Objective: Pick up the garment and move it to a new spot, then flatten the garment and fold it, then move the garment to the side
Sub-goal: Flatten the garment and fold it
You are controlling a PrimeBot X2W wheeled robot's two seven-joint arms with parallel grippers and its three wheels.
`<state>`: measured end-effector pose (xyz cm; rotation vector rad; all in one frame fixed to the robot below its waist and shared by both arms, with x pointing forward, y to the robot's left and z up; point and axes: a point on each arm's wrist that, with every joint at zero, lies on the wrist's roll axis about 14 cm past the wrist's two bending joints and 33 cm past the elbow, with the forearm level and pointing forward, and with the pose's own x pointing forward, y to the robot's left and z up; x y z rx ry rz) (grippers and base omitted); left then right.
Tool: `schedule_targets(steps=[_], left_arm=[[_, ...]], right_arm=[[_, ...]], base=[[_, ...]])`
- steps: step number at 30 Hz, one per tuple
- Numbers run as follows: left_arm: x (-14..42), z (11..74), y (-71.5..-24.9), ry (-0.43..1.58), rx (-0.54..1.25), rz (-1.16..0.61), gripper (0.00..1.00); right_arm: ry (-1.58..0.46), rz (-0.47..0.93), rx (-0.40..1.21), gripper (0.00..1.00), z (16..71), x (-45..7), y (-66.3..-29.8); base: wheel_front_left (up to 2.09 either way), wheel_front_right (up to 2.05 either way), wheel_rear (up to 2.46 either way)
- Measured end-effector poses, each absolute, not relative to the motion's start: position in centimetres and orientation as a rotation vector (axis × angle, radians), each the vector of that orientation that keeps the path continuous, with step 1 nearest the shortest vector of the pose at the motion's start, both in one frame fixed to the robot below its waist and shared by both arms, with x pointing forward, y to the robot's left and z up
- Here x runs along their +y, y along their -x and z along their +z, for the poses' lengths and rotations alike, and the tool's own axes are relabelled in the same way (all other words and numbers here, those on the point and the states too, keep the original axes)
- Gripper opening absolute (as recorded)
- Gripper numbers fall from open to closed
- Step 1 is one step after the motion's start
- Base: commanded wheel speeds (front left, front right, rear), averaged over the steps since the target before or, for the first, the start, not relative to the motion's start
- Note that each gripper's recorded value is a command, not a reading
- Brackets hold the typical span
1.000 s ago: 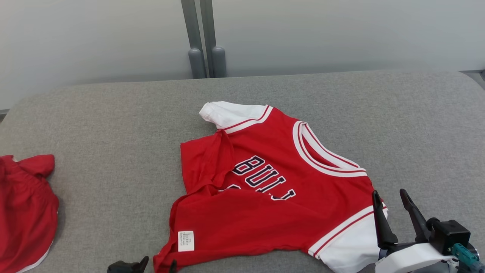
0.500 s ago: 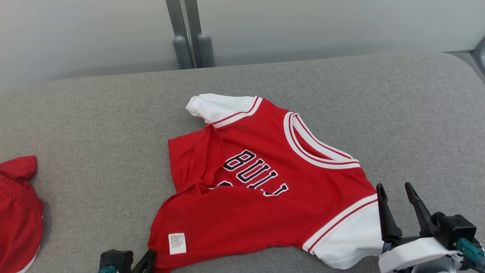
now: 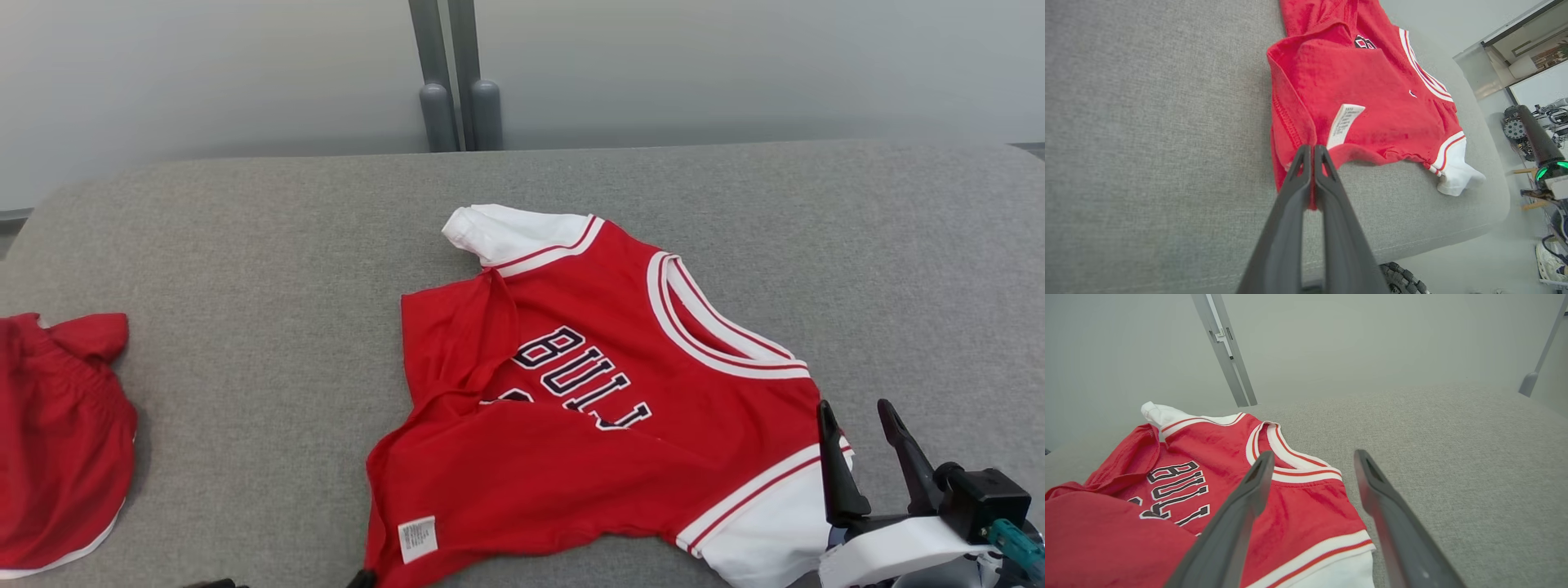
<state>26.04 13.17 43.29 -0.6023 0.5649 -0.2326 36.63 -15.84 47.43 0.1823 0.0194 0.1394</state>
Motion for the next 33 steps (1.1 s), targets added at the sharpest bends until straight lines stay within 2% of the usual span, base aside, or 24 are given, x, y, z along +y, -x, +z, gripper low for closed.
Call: schedule_targets(steps=[3,8,11,12,13,14,21,24,29,33], left_arm=[[13.3,42.6,-24.8,0.682,0.594,-0.242,0.00],[15.7,37.5,-21.8,0.562,0.747,-0.175,0.00],[15.6,36.4,-22.0,0.573,0.745,-0.146,0.02],[15.7,36.4,-22.4,0.585,0.724,-0.127,0.35],[15.9,36.3,-22.7,0.591,0.711,-0.113,0.86],[16.0,36.2,-22.8,0.589,0.705,-0.103,1.00],[17.8,35.3,-22.5,0.498,0.733,-0.030,1.00],[19.0,36.6,-23.9,0.431,0.674,-0.016,1.00],[16.4,41.2,-28.2,0.391,0.525,-0.149,1.00],[13.3,42.6,-30.9,0.337,0.500,-0.267,1.00]], right_arm=[[-0.178,0.158,0.020,1.00,47.5,-15.4,-36.8],[-0.177,0.181,0.023,1.00,47.4,-14.7,-37.0],[-0.176,0.186,0.023,1.00,47.4,-14.6,-36.9],[-0.175,0.186,0.022,1.00,47.5,-14.6,-36.9],[-0.174,0.184,0.021,1.00,47.5,-14.7,-36.9],[-0.172,0.181,0.020,1.00,47.5,-14.8,-36.8],[-0.164,0.148,0.008,1.00,47.9,-16.1,-36.1],[-0.162,0.133,0.005,1.00,48.0,-16.7,-35.7],[-0.160,0.116,-0.004,1.00,48.2,-17.2,-35.3],[-0.157,0.109,-0.010,1.00,48.4,-17.5,-35.2]], base=[[0.00,0.00,0.00],[0.00,0.00,0.00],[0.00,0.00,0.00],[0.00,0.00,0.00],[0.00,0.00,0.00],[0.00,0.00,0.00],[0.00,0.00,0.00],[0.00,0.00,0.00],[0.00,0.00,0.00],[0.00,0.00,0.00]])
